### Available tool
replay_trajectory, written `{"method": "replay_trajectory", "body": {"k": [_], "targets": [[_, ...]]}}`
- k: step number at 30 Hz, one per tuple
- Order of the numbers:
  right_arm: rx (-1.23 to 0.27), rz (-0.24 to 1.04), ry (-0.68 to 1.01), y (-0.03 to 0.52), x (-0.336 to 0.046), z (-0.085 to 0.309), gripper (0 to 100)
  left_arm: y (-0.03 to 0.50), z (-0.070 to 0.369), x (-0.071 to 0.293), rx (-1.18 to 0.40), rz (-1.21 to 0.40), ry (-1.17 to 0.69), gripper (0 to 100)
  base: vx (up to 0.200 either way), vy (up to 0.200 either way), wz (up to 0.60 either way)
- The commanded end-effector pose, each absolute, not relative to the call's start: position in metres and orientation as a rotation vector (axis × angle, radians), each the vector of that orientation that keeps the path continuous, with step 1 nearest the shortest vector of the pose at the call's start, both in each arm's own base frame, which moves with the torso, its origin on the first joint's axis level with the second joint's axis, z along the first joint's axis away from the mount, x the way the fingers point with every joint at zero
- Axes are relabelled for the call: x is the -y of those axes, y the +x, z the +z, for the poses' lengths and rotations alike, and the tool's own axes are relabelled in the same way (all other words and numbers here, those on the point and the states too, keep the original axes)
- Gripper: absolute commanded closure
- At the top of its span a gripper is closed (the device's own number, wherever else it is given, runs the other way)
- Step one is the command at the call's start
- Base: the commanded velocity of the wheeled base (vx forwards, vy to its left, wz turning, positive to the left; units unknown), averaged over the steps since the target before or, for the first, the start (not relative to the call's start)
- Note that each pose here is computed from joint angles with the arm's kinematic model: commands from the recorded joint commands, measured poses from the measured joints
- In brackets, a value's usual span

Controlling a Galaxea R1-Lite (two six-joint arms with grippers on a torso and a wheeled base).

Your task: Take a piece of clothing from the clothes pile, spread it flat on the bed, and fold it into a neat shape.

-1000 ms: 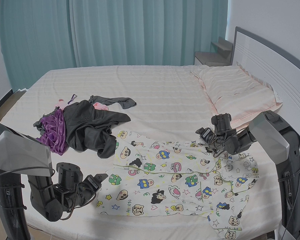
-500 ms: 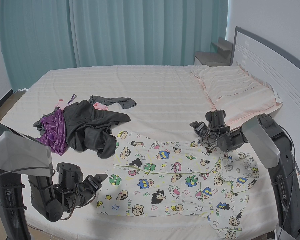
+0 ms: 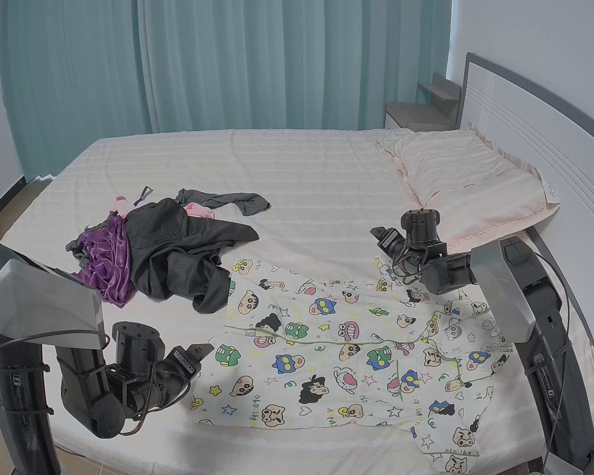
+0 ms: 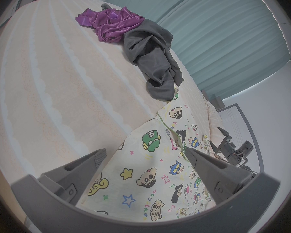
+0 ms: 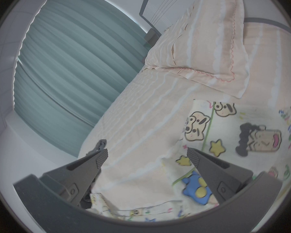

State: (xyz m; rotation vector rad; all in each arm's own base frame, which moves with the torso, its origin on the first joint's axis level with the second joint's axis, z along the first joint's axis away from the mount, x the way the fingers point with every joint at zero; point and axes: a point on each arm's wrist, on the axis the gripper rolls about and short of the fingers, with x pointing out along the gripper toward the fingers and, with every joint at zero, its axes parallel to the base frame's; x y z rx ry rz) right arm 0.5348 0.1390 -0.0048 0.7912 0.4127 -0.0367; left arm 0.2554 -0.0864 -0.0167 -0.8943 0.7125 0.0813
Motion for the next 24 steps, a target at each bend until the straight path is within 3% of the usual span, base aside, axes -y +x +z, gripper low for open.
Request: {"method": "replay_trajectory", "body": {"k": [1,10,24], "targets": [[-0.412,-0.107,0.714,0.543,-0.099,-0.017,0,0.255,-0.017,0.086,-0.714,0.082,-0.894,0,0.000,0.000,0.00],[-0.378,-0.186,0.524,0.550,-0.053,-0.020,0,0.255,-0.017,0.086,-0.716,0.082,-0.894,0,0.000,0.000,0.00],[-0.473,-0.188,0.408,0.537,-0.047,-0.049,0,0.255,-0.017,0.086,-0.716,0.082,-0.894,0,0.000,0.000,0.00]]}}
